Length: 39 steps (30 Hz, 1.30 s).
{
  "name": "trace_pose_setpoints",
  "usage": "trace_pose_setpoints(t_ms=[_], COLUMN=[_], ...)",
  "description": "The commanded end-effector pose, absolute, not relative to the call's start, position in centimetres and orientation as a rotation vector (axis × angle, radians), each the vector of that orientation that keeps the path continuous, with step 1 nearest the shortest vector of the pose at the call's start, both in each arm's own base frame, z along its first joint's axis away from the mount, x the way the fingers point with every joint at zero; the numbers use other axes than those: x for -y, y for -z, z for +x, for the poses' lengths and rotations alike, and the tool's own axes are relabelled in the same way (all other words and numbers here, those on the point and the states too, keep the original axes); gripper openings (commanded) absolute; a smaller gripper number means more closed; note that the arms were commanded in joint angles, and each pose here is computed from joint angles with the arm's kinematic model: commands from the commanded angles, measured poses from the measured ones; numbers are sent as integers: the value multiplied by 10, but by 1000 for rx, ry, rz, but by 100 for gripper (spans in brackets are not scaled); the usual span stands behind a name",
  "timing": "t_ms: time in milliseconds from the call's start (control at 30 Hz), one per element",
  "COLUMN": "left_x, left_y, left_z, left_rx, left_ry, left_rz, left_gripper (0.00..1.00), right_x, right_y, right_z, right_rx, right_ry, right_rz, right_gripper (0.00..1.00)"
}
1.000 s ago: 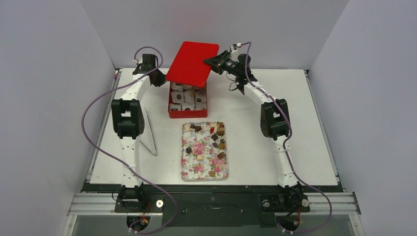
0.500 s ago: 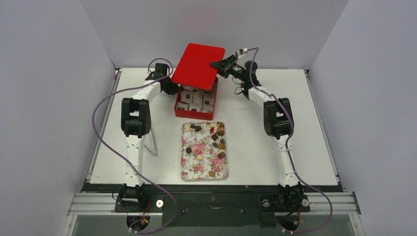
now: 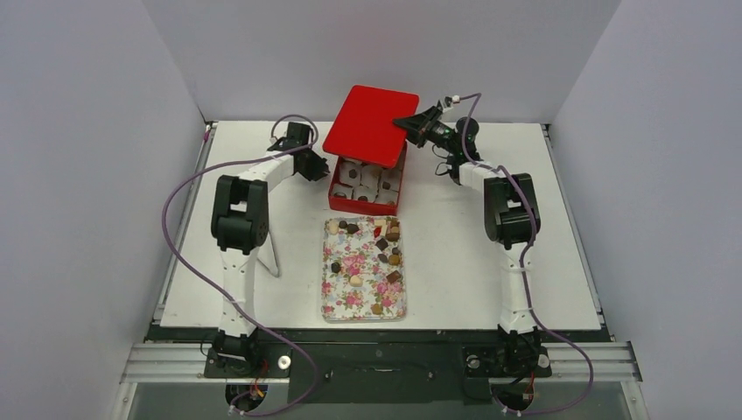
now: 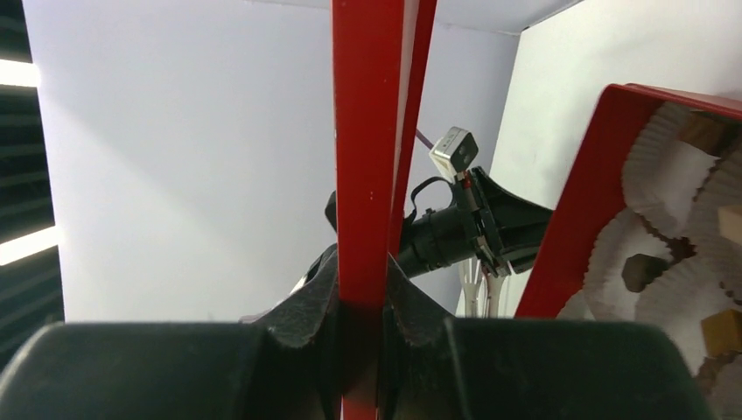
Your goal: Pack the chocolate
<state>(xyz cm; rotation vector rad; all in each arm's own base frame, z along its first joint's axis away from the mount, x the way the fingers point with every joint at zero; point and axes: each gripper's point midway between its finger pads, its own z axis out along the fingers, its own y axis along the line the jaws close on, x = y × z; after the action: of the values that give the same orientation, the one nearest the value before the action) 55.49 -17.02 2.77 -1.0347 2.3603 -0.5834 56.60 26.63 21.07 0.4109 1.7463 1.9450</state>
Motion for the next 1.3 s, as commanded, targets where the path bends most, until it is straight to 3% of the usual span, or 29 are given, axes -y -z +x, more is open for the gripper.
trace_pose_setpoints(t_ms=[0,300,600,1267], left_x=[115,78,100,151], left_y=[-84,-121,-123,-92], left_z=[564,554,563,569], left_rx=[-2222,-2191,-2237,-2367], left_ry=[477,422,519,505], left_rz=[-1036,-954,-857,-736], left_gripper=[12,15,9,7], right_x=[-268,-287,-303,-293], right_y=[-277,-233,-190,-147], right_z=[540,546,547,544], right_rx=[-1634,-1811,-1977,-2103], right_ry=[-1914,-1847,-1753,-1675], right_rz=[141,107,120,158], right_gripper=[0,0,0,0])
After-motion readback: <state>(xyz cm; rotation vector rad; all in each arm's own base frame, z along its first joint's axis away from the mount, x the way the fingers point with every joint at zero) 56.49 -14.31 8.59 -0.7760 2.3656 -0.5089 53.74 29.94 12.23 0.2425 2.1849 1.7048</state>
